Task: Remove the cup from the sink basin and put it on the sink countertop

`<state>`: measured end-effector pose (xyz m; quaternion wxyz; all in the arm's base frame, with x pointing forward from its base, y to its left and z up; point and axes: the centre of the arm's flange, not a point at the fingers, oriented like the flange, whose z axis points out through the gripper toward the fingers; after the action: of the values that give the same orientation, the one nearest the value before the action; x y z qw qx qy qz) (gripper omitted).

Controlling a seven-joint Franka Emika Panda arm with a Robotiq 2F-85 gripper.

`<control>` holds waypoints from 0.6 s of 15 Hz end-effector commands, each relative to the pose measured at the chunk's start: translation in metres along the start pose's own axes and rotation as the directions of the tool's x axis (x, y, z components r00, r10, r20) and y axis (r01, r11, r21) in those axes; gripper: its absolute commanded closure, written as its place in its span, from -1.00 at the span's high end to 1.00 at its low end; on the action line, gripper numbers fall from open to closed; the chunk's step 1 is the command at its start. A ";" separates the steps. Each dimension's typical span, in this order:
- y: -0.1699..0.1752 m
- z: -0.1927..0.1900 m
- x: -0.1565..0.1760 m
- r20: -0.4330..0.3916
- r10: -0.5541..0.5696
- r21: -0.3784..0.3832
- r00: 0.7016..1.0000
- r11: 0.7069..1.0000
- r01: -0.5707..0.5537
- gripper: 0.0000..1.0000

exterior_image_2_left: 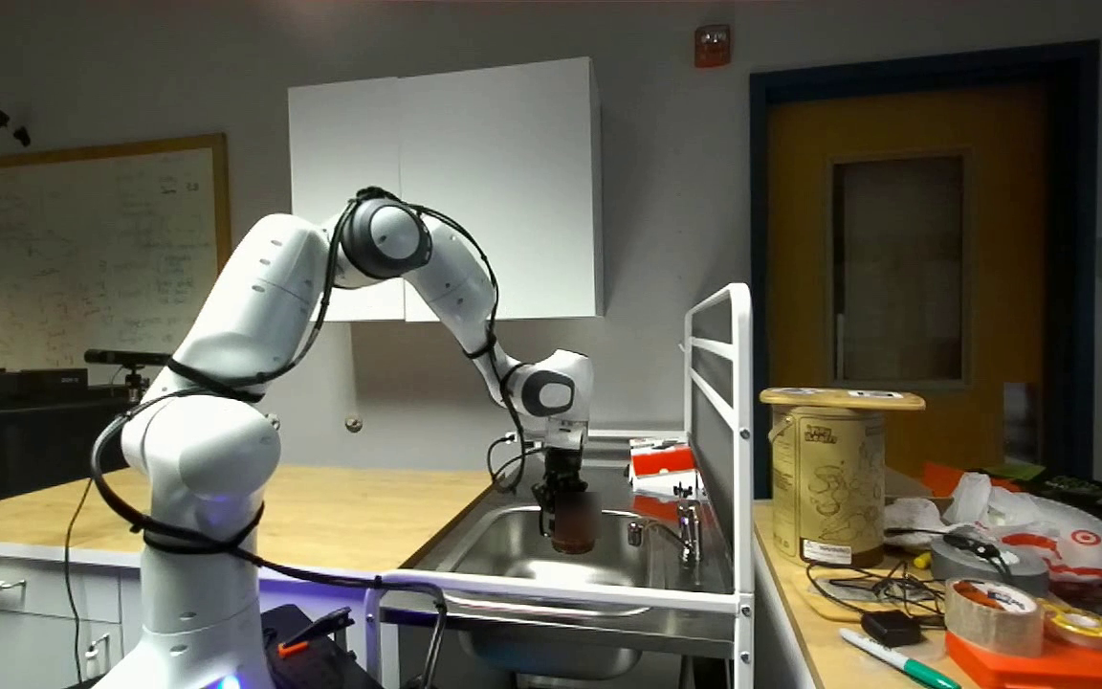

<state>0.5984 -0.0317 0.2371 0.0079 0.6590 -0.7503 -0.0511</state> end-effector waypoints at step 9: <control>-0.017 -0.133 -0.154 -0.161 -0.092 0.120 0.983 0.986 0.112 -0.89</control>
<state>0.6080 0.0799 0.3435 0.0081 0.6882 -0.7248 0.0311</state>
